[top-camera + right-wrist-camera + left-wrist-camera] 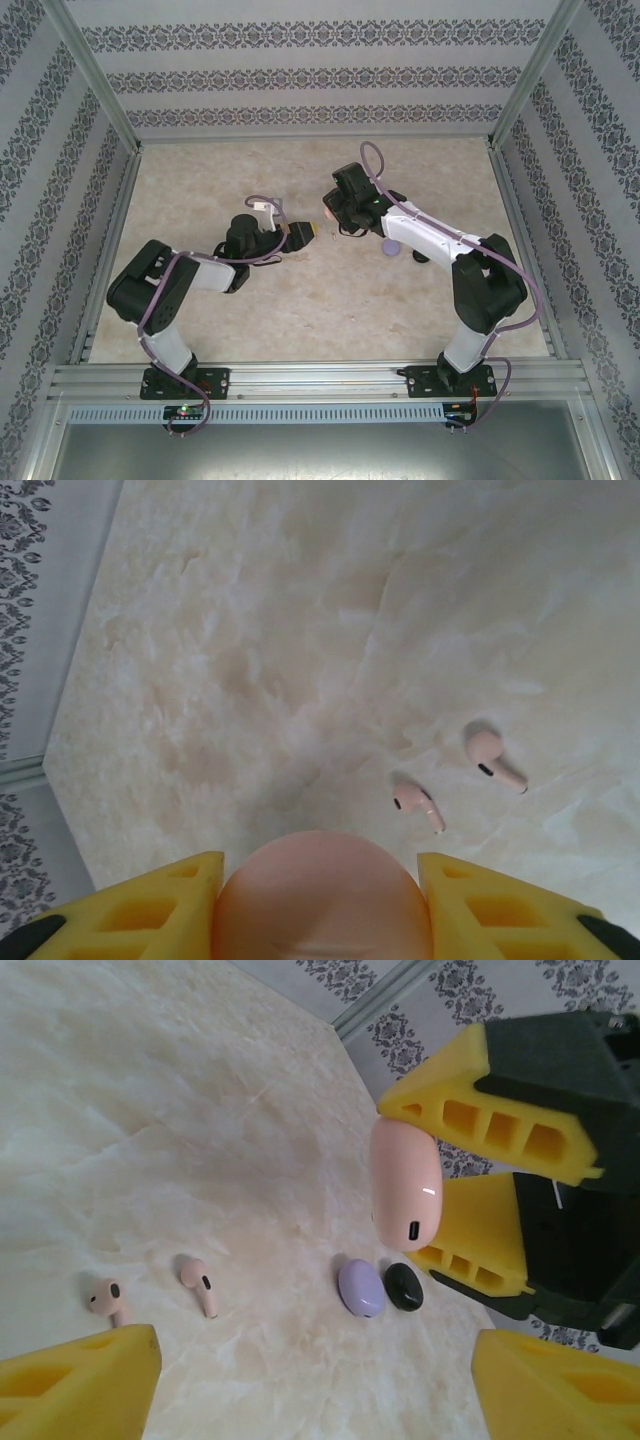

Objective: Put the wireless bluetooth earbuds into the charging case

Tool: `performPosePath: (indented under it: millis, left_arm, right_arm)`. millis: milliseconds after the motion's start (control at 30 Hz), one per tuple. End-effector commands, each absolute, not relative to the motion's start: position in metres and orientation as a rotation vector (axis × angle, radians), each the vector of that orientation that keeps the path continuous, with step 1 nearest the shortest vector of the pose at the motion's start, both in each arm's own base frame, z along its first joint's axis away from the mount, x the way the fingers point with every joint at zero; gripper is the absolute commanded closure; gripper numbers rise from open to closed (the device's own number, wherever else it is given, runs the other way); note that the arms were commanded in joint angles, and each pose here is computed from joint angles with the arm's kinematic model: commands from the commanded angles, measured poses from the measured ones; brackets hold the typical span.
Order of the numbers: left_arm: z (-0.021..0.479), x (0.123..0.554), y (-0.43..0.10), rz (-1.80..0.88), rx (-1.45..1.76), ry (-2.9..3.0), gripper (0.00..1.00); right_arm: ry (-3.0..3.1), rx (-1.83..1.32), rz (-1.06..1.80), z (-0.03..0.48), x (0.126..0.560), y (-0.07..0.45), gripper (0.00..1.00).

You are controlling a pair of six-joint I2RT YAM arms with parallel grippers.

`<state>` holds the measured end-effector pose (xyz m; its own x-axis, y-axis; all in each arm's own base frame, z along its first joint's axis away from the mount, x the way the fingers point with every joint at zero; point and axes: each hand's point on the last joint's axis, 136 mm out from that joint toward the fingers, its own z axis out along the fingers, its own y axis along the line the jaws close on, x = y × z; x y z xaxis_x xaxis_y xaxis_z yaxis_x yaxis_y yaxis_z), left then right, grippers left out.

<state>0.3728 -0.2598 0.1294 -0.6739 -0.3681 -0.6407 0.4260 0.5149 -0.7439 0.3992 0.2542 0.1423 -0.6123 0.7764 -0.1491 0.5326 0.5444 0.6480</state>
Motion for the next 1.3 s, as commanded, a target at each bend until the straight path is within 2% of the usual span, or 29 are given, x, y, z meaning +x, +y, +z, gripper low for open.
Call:
performPosePath:
  millis: [0, 167, 767, 1200, 1267]
  left_arm:
    - [0.164, 0.380, -0.272, -1.301, 0.087, 1.793, 0.23]
    - [0.167, 0.382, -0.282, -1.323, 0.109, 1.784, 0.32]
    - [0.172, 0.392, -0.296, -1.353, 0.118, 1.757, 0.57]
    - [0.172, 0.392, -0.300, -1.368, 0.129, 1.761, 0.88]
    - [0.172, 0.392, -0.301, -1.370, 0.132, 1.760, 0.90]
  right_arm:
    - [2.351, 1.081, 0.835, 0.146, 0.398, 0.267, 0.64]
    - [2.360, 1.071, 0.853, 0.147, 0.394, 0.274, 0.64]
    - [2.368, 1.044, 0.873, 0.149, 0.387, 0.283, 0.65]
    - [2.361, 1.049, 0.892, 0.148, 0.387, 0.284, 0.65]
    - [2.356, 1.049, 0.899, 0.149, 0.387, 0.284, 0.63]
